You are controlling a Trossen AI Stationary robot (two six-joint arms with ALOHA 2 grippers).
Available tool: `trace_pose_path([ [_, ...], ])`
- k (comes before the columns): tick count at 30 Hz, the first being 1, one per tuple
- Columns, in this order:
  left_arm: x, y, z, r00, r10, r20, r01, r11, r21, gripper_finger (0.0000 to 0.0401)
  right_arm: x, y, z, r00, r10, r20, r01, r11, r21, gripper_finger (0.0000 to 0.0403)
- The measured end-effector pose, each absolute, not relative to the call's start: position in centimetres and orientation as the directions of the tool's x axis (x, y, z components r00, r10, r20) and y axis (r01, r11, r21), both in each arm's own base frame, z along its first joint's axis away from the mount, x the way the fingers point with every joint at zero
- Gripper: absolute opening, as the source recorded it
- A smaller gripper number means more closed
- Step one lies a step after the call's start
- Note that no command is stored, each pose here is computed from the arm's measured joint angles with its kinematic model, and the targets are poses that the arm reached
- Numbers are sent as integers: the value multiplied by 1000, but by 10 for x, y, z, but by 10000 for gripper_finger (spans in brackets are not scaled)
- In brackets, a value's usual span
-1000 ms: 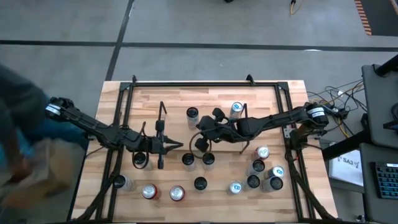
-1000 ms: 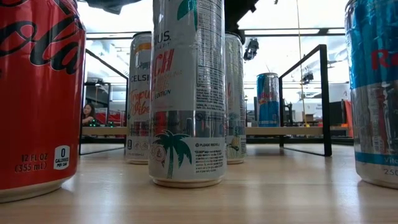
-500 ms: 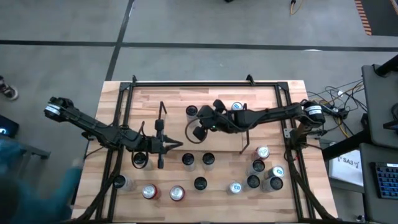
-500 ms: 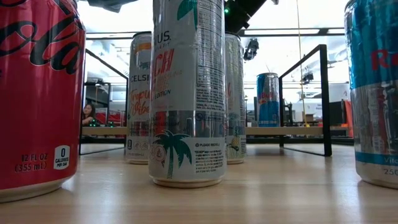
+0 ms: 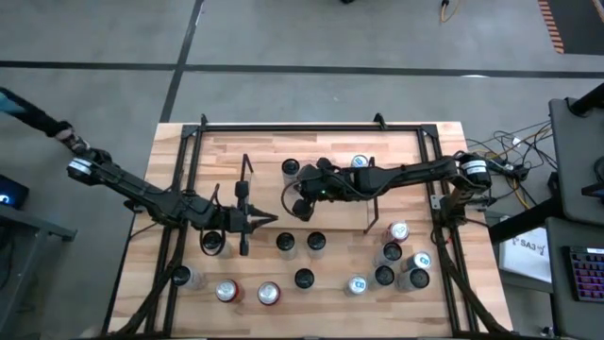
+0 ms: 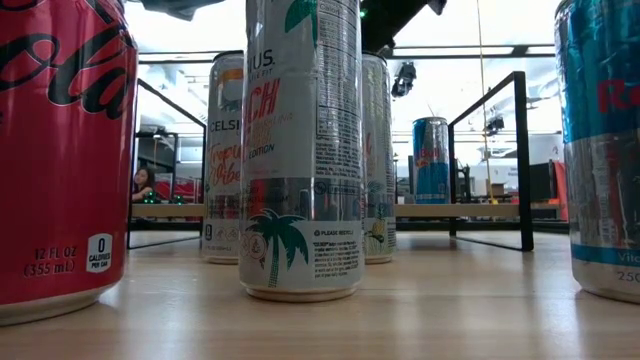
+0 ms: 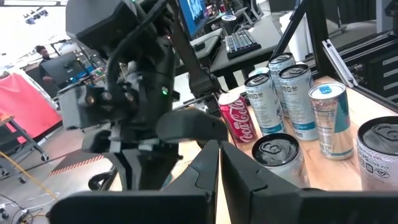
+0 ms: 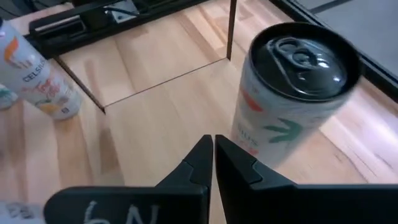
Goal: Place canned beverage on shelf
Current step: Put the top white and pink soda can on the shelf
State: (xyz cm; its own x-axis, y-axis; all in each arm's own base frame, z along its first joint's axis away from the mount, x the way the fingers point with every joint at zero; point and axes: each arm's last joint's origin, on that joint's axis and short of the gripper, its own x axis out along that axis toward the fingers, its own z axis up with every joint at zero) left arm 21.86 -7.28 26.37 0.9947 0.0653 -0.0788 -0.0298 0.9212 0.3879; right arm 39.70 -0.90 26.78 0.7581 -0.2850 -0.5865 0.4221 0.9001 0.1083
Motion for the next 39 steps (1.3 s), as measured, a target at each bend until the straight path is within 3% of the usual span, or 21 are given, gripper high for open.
trace_pose_path([
  [12, 219, -72, 264, 995, 70, -76, -35, 920, 390, 0, 403, -37, 264, 751, -379, -541, 485, 872, 62, 9],
  [31, 219, -71, 264, 994, 74, -77, -38, 920, 390, 0, 404, -24, 265, 774, -315, -549, 436, 894, 101, 9],
  [39, 219, -71, 263, 994, 76, -82, -38, 919, 392, 0, 390, -10, 308, 845, -294, -447, 377, 920, 105, 9],
])
